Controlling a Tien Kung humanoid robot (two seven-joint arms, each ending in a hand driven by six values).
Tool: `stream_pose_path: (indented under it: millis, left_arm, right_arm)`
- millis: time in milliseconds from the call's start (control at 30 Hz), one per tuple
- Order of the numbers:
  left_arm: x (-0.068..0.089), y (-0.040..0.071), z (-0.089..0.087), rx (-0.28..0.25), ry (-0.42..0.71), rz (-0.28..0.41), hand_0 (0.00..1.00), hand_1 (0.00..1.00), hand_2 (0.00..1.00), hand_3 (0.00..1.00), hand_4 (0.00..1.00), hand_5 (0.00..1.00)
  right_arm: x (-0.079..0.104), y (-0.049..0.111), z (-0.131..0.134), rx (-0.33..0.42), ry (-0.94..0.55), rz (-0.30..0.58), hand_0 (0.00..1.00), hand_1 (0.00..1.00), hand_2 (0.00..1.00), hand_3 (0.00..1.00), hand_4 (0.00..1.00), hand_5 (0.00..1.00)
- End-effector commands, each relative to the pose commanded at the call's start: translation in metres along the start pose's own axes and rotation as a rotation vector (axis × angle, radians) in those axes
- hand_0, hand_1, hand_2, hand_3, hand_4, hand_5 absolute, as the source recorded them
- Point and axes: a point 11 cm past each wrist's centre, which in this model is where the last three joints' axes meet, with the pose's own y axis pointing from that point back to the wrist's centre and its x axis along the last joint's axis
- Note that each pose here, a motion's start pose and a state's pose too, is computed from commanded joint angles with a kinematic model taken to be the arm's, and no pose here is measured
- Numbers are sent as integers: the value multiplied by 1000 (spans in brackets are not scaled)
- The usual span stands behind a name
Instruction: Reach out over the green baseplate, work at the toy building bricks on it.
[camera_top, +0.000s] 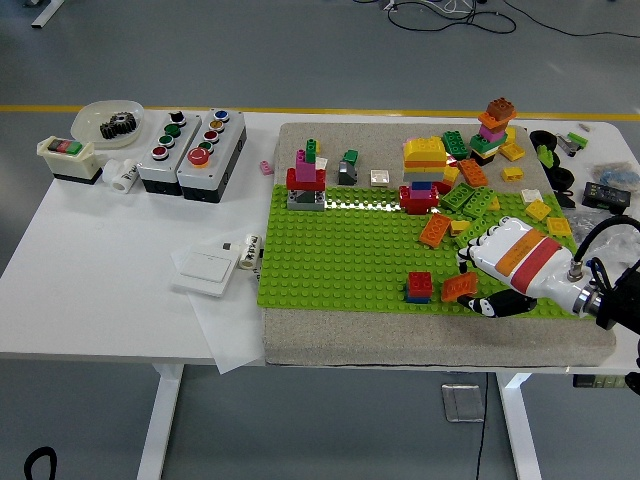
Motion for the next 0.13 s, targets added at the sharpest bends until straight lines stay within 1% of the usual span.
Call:
stream_pose_path:
  millis: [133]
  left_arm:
    - [-1,0,-1,2,-2,-2,644,639,673,608,661,658]
  right_arm:
    - [1,-3,-3,8,-2,5,113,323,471,520,760,557]
